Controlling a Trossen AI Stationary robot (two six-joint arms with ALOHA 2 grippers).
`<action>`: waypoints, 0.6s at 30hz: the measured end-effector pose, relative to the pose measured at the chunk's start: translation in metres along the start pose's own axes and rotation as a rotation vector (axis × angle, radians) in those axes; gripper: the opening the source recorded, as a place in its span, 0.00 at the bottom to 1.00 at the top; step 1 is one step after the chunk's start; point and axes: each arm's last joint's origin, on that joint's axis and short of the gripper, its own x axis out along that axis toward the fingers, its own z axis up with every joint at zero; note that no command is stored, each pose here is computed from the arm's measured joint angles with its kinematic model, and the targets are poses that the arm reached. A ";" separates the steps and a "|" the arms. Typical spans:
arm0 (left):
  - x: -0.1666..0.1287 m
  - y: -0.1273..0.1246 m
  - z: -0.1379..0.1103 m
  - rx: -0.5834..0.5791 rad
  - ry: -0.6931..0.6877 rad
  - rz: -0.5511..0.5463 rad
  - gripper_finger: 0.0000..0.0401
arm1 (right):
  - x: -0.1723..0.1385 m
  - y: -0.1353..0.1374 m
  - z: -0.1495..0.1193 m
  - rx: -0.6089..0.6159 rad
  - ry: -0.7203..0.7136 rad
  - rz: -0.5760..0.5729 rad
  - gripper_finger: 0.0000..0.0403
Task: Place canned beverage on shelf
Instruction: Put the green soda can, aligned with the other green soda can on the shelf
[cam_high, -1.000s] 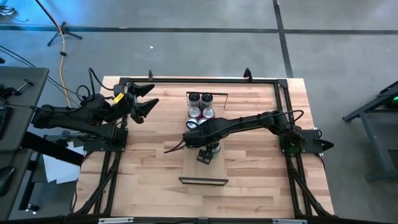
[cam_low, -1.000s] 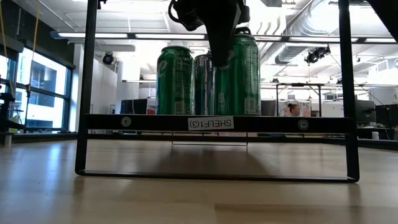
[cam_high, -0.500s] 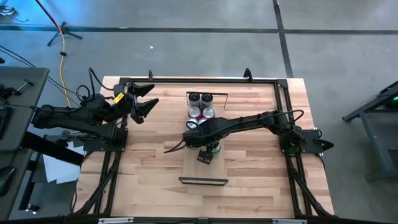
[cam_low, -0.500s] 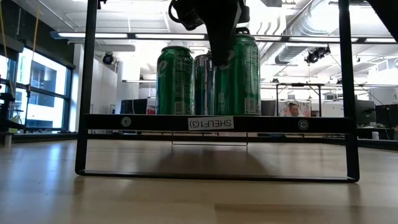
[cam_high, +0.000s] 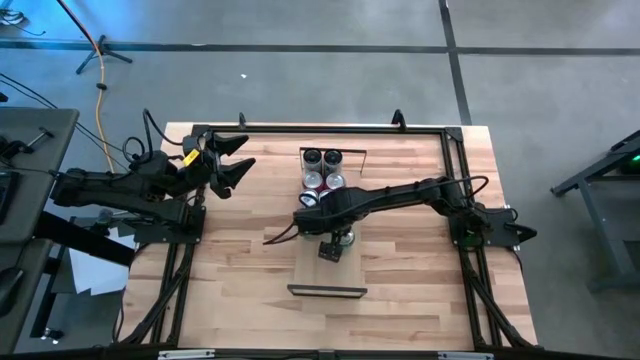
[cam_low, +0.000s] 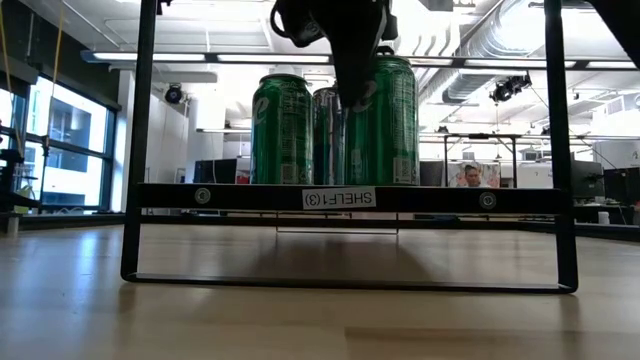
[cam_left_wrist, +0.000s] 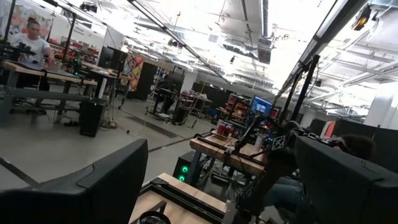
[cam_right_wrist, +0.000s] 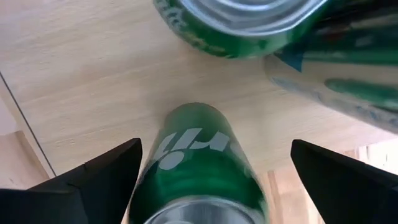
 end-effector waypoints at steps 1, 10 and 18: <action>0.000 0.000 0.000 0.001 0.001 0.003 0.91 | 0.000 -0.001 0.001 -0.008 0.001 -0.001 0.99; 0.001 0.000 -0.002 0.004 0.006 0.011 0.91 | -0.031 -0.008 -0.006 -0.091 -0.095 0.038 0.98; 0.001 0.000 -0.002 0.004 0.005 0.012 0.91 | -0.077 -0.023 -0.010 -0.068 -0.306 0.078 0.98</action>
